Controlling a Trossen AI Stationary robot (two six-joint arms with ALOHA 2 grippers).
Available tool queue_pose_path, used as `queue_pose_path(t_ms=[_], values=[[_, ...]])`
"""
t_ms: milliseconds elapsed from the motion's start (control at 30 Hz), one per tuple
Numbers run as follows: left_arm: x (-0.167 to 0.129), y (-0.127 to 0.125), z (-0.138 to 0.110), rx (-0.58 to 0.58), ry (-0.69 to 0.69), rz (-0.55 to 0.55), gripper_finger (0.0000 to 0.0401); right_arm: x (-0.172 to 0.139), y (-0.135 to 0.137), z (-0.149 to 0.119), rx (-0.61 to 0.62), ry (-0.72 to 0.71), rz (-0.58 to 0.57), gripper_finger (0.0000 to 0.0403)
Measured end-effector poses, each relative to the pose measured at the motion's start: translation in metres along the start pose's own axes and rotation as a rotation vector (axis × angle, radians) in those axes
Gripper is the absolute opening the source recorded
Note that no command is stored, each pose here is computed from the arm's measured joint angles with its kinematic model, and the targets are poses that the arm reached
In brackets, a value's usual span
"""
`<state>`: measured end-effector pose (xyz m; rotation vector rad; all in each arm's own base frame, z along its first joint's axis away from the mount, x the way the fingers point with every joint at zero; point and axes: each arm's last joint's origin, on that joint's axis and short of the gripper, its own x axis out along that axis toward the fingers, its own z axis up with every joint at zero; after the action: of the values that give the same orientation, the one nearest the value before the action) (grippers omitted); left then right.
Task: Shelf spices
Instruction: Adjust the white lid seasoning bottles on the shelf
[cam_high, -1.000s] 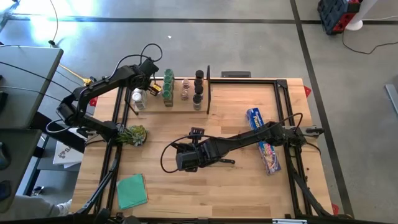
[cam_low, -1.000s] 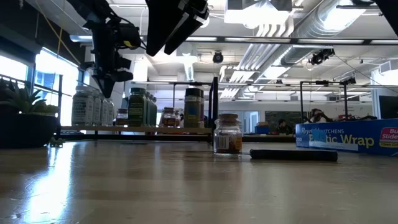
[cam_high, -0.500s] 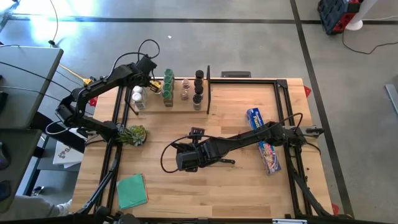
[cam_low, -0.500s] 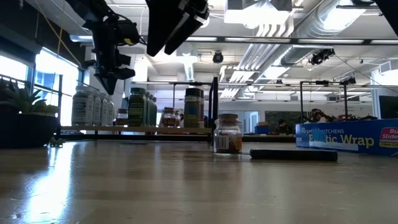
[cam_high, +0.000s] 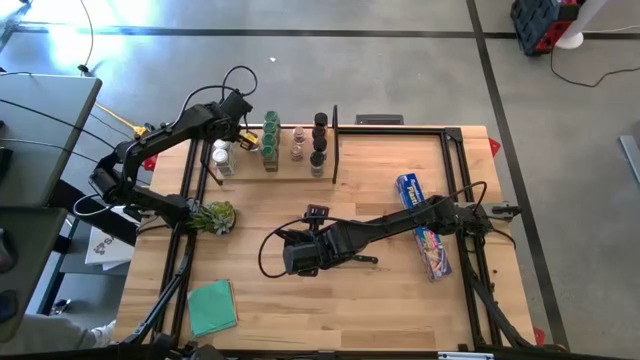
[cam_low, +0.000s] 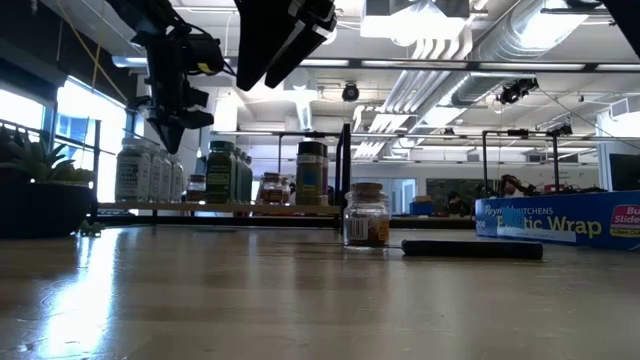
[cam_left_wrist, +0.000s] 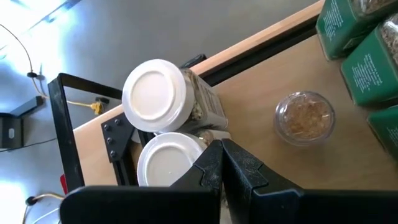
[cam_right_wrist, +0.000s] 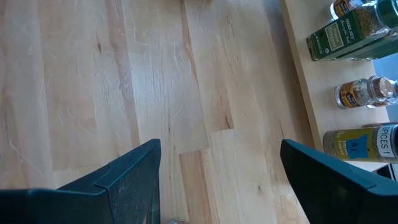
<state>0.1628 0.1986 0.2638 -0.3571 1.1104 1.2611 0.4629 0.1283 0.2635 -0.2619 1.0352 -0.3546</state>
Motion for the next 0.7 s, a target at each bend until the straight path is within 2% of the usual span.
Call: queue_pose_path(t_ms=[267,400,500,700], values=[[-0.002,-0.001,0.002,-0.001,-0.004,-0.036,0.0000,0.000,0.000,0.000,0.000,0.000,0.000,0.0326],[-0.017,-0.001,0.009,-0.015,-0.062,-0.085,0.0000,0.000,0.000,0.000,0.000,0.000,0.000,0.0326],[-0.029,0.004,0.012,-0.021,-0.085,-0.073,0.0000,0.000,0.000,0.000,0.000,0.000,0.000,0.0326],[-0.032,0.019,0.006,-0.041,-0.011,0.024,0.0000,-0.001,0.001,0.000,0.002,-0.001,0.001,0.0326]])
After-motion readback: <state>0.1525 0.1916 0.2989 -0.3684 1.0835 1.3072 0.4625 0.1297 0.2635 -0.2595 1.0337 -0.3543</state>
